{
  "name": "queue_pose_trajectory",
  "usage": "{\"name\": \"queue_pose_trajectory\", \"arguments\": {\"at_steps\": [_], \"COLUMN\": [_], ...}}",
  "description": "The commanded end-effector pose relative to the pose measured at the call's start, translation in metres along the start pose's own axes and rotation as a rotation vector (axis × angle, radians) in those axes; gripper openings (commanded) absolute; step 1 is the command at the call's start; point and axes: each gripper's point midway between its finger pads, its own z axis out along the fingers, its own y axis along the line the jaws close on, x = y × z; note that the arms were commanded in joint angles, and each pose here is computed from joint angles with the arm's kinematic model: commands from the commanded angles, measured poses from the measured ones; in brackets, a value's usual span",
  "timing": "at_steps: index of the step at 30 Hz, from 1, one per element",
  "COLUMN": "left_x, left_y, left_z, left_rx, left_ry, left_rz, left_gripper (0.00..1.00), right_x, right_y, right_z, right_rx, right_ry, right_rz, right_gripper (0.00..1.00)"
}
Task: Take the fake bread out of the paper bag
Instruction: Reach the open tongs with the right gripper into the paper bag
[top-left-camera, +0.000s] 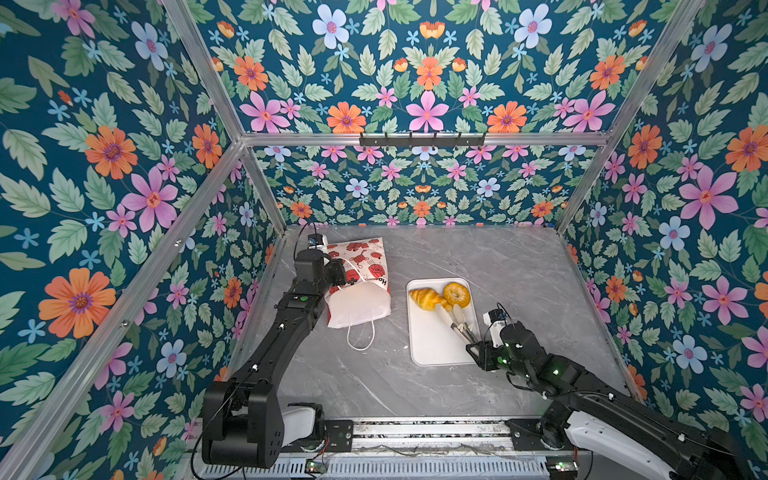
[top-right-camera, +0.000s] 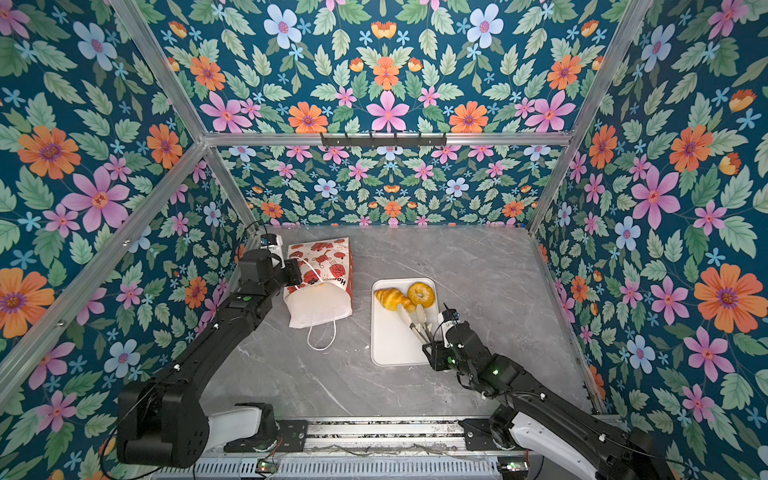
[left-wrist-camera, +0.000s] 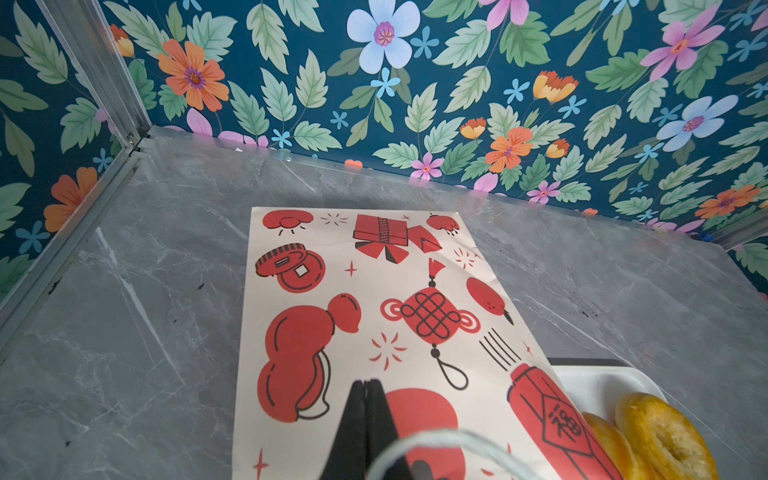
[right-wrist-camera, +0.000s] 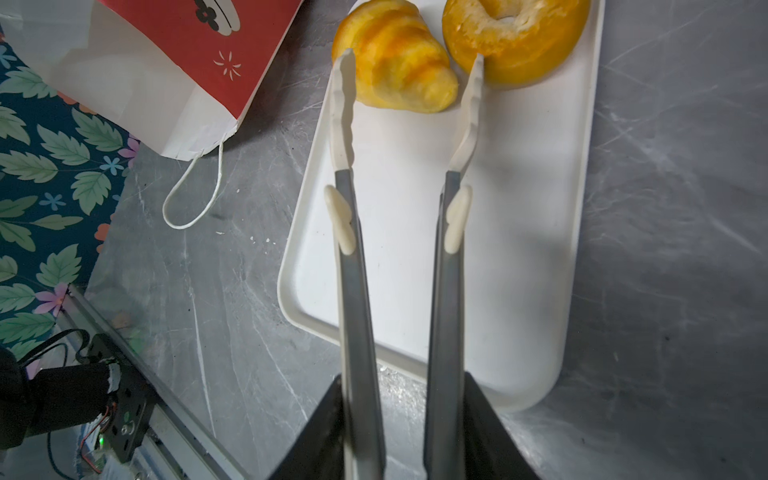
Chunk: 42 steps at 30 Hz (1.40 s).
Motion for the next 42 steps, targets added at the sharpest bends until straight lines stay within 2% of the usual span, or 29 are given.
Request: {"name": "queue_pose_trajectory", "arguments": {"at_steps": [1, 8, 13, 16, 20, 26, 30, 37, 42], "left_x": [-0.008, -0.008, -0.008, -0.01, -0.016, -0.024, -0.025, -0.031, -0.033], "left_y": [-0.002, -0.002, -0.003, -0.006, -0.011, -0.017, -0.019, -0.028, -0.032], "left_z": [0.0, 0.001, 0.001, 0.001, -0.001, -0.003, -0.004, -0.009, -0.009], "left_rx": [0.011, 0.013, 0.017, 0.03, 0.051, 0.079, 0.083, 0.119, 0.126], "left_ry": [-0.031, -0.028, -0.028, -0.027, -0.032, -0.043, -0.039, -0.039, -0.035], "left_rz": [0.003, 0.002, 0.003, -0.002, -0.008, -0.014, -0.016, -0.045, -0.049], "left_gripper": [0.0, 0.0, 0.0, 0.0, 0.0, 0.0, 0.0, 0.0, 0.0], "right_x": [-0.01, -0.02, -0.027, -0.033, -0.031, -0.021, -0.024, -0.042, -0.052], "right_y": [0.004, 0.012, 0.034, 0.05, 0.077, 0.126, 0.153, 0.172, 0.193], "right_z": [-0.005, -0.02, -0.028, -0.032, -0.032, -0.016, 0.002, 0.043, 0.063], "right_rx": [-0.005, -0.019, -0.113, -0.179, -0.277, -0.31, -0.338, -0.287, -0.316], "right_ry": [-0.035, -0.065, -0.059, -0.06, -0.01, 0.051, 0.052, 0.021, 0.005], "right_rz": [-0.017, -0.039, -0.059, -0.086, -0.15, -0.362, -0.429, -0.533, -0.569], "right_gripper": [0.45, 0.46, 0.45, 0.38, 0.36, 0.34, 0.34, 0.34, 0.34]}}
